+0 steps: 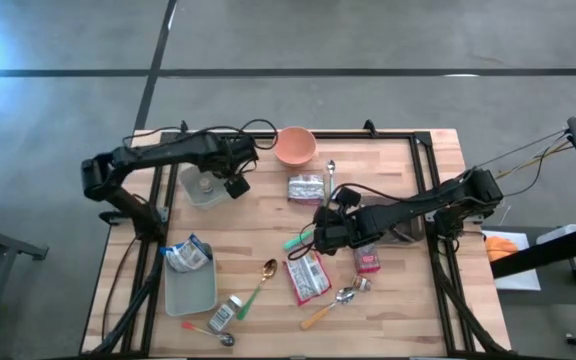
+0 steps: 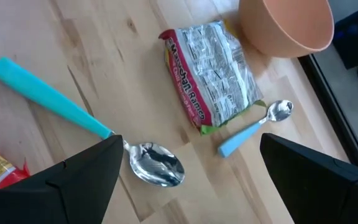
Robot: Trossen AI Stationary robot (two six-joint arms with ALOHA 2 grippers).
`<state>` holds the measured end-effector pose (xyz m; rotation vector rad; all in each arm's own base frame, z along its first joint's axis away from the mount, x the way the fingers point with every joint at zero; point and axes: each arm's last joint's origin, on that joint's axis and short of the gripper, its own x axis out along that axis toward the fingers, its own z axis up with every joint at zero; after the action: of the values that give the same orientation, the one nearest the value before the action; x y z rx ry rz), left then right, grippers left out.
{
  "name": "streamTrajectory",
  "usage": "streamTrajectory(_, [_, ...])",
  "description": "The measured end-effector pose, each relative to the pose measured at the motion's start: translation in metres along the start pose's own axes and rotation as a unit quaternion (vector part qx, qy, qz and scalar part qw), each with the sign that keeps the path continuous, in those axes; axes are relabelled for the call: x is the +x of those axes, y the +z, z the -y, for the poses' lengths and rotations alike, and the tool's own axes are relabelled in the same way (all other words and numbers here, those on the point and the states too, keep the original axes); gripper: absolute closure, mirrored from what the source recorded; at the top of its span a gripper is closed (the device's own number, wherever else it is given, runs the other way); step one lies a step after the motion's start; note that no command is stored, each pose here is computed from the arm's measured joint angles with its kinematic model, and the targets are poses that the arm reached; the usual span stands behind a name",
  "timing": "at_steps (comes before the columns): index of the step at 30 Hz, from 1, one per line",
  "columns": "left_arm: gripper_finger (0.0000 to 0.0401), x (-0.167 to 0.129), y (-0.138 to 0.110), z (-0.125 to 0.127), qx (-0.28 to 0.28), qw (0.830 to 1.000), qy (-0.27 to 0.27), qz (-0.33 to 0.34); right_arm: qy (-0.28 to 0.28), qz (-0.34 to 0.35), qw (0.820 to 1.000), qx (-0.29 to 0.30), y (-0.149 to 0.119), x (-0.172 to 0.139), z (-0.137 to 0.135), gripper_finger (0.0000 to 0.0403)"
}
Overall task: Pick & Place Food Item
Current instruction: Put the gold seasoning bottle into the top gray bin
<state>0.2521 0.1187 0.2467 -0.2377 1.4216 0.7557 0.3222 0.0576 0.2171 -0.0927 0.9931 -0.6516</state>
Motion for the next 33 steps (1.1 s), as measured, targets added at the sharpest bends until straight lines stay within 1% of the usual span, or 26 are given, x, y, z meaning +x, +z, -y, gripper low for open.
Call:
streamTrajectory(3, [0.0130, 0.011, 0.004, -0.001, 0.009, 1.000, 0.000, -0.020, 0.001, 0.001, 1.000, -0.001, 0.000, 0.000, 0.000, 0.0026])
streamTrajectory(8, [0.0130, 0.025, 0.009, -0.006, 0.020, 0.998, -0.033, -0.047, 0.001, 0.001, 1.000, -0.002, 0.000, 0.000, -0.001, 0.0026])
streamTrajectory(15, [0.0130, 0.033, 0.014, -0.019, 0.029, 0.997, -0.064, -0.044, 0.001, 0.001, 1.000, -0.002, 0.000, 0.000, 0.000, 0.0026])
streamTrajectory(20, [0.0130, 0.037, 0.016, -0.027, 0.037, 0.996, -0.075, -0.037, 0.001, 0.001, 1.000, -0.002, 0.000, 0.000, -0.001, 0.0026])
streamTrajectory(27, [0.0130, 0.051, 0.009, -0.026, 0.049, 0.994, -0.084, -0.048, 0.001, 0.001, 1.000, -0.002, 0.000, 0.000, -0.001, 0.0026])
streamTrajectory(33, [0.0130, 0.054, 0.007, -0.026, 0.051, 0.994, -0.082, -0.047, 0.001, 0.002, 1.000, -0.002, 0.000, 0.000, -0.001, 0.0026])
